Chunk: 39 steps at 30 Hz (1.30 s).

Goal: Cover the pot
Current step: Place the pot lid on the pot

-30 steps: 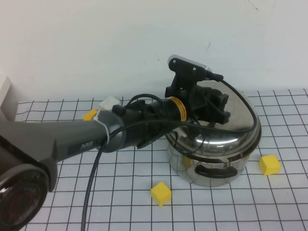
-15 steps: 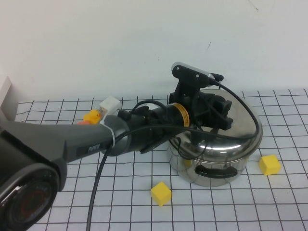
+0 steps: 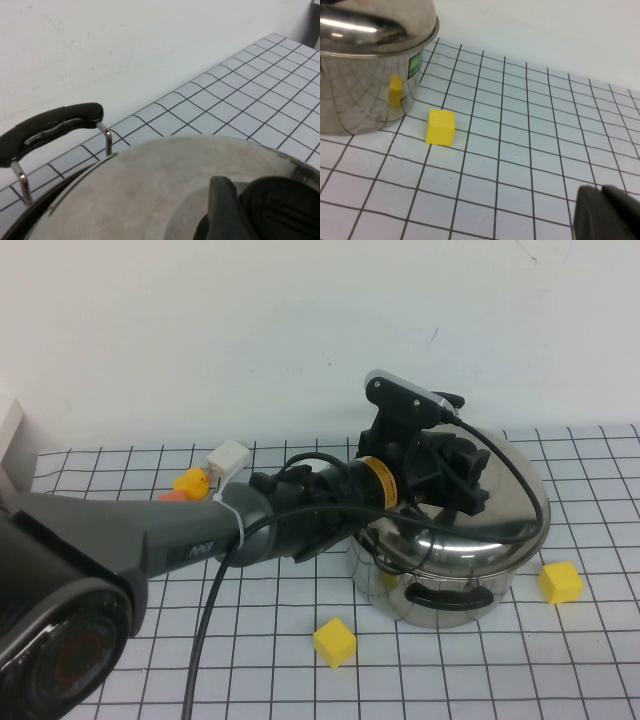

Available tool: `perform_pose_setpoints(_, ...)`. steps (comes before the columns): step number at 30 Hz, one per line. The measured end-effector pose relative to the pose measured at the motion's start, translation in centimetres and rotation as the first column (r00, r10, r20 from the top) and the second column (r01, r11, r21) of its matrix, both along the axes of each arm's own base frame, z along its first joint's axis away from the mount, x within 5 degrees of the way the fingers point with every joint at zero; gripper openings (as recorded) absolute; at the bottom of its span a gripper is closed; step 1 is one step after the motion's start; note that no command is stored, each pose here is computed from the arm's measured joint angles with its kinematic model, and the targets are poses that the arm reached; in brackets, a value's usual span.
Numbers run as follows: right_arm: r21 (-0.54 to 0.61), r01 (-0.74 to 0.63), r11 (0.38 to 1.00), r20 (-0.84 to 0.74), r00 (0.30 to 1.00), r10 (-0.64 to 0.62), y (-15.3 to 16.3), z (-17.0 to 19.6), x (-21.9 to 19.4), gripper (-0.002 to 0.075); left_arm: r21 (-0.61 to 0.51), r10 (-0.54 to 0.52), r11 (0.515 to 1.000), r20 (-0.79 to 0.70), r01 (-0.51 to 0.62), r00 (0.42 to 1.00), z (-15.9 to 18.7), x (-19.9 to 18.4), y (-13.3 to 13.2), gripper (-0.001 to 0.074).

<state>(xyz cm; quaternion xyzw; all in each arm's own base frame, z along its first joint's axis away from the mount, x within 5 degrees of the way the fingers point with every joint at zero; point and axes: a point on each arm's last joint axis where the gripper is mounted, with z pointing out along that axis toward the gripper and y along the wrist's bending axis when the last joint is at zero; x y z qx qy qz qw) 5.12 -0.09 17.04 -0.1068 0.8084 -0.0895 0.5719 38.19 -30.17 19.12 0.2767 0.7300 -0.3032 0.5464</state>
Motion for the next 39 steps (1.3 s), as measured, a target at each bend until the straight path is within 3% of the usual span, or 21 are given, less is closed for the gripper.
perform_pose_setpoints(10,0.0,0.0,1.0,0.0,1.0,0.0,0.0,0.0,0.0,0.0009,-0.039,0.059,0.997,-0.049,-0.061,0.997,-0.26,0.39,0.3,0.0326)
perform_pose_setpoints(39,0.0,0.0,1.0,0.0,1.0,0.0,0.0,0.0,0.0,0.0009,0.038,0.076,0.997,-0.07,-0.073,0.995,-0.29,0.36,0.59,0.0326)
